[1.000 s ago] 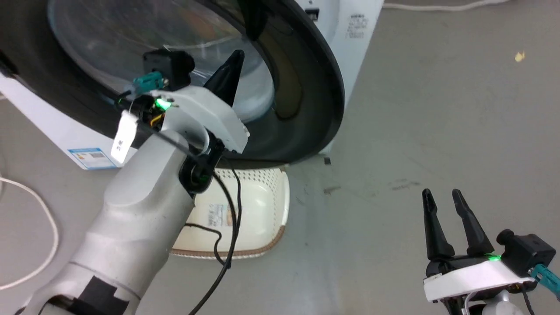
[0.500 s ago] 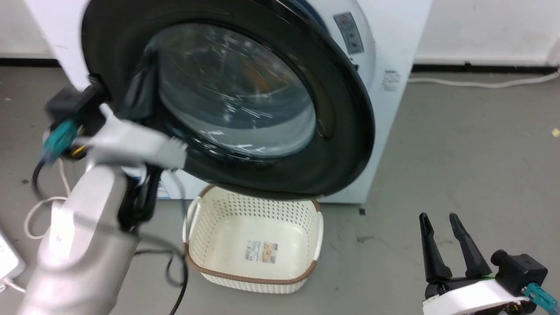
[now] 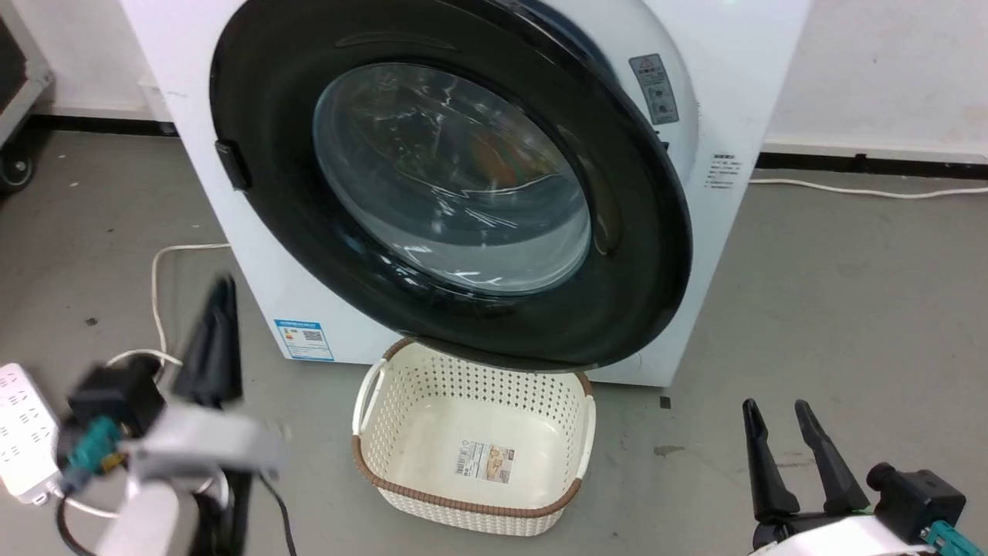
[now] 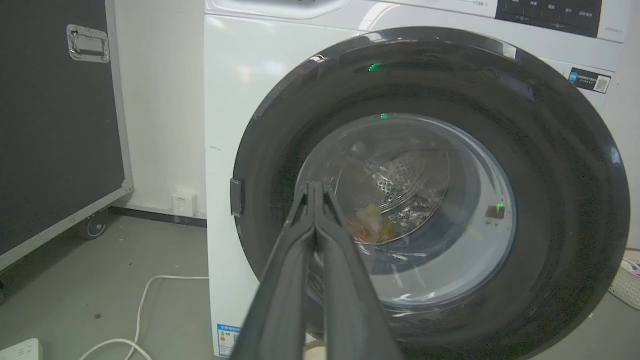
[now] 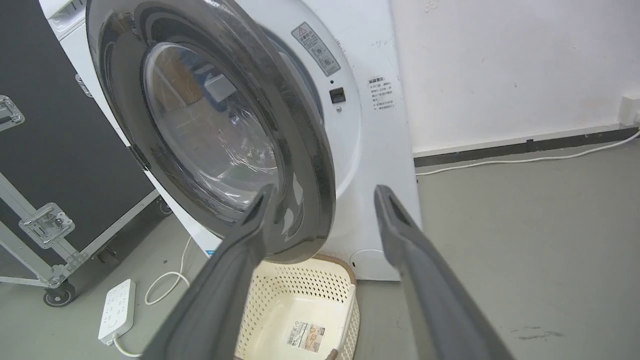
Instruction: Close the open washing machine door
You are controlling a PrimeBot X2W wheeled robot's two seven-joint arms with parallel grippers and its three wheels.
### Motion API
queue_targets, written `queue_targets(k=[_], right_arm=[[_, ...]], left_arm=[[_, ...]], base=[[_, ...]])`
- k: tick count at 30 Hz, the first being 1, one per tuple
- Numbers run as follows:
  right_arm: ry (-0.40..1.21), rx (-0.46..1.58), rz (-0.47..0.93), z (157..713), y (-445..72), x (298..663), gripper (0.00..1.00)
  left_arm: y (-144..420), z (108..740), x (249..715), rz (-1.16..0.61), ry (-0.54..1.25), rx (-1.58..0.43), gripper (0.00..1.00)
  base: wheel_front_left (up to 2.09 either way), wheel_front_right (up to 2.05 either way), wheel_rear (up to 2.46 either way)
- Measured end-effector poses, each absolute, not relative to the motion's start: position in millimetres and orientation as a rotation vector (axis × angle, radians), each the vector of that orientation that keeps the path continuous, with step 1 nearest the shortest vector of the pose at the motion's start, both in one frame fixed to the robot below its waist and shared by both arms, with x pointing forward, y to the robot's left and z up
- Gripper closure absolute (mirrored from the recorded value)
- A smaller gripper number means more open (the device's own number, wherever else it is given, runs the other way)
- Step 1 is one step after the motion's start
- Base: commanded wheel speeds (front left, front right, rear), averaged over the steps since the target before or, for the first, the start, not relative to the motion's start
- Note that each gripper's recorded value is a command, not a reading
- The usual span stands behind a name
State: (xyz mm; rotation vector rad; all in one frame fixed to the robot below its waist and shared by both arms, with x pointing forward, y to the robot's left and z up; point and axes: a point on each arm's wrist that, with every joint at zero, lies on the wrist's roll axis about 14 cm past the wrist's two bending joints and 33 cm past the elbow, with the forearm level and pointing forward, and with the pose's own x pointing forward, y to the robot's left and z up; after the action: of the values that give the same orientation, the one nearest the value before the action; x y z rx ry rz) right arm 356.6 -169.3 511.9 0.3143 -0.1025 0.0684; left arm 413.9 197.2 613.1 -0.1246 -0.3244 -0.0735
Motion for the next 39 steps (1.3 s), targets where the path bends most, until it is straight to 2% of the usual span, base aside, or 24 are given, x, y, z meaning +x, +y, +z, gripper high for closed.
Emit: queue_targets(k=[4, 11, 24, 25, 27, 39], right_arm=[[-0.088, 0.316, 0.077, 507.8, -165.7, 355.0, 0.0], [-0.073, 0.317, 0.083, 503.1, -162.9, 353.0, 0.0], [-0.059, 0.318, 0.087, 499.1, -160.8, 351.0, 0.0], [-0.058, 0.317, 0.087, 498.8, -160.8, 350.9, 0.0], [-0.054, 0.314, 0.088, 498.2, -160.5, 350.7, 0.0], [-0.017, 0.158, 0.123, 505.7, -157.9, 357.5, 0.0]], left_arm=[[194.4, 572.7, 398.4, -0.084, -0.208, -0.162, 1.0], [189.7, 538.6, 386.5, -0.088, -0.086, -0.213, 1.0], [184.8, 517.0, 376.1, -0.06, -0.032, -0.256, 1.0], [185.7, 517.4, 376.2, -0.053, -0.037, -0.249, 0.02], [186.0, 517.7, 376.4, -0.05, -0.04, -0.245, 0.0], [188.0, 530.7, 378.0, -0.038, -0.094, -0.16, 0.0]], base=[[0.0, 0.0, 0.0], [0.0, 0.0, 0.0], [0.0, 0.0, 0.0], [0.0, 0.0, 0.0], [0.0, 0.0, 0.0], [0.0, 0.0, 0.0]])
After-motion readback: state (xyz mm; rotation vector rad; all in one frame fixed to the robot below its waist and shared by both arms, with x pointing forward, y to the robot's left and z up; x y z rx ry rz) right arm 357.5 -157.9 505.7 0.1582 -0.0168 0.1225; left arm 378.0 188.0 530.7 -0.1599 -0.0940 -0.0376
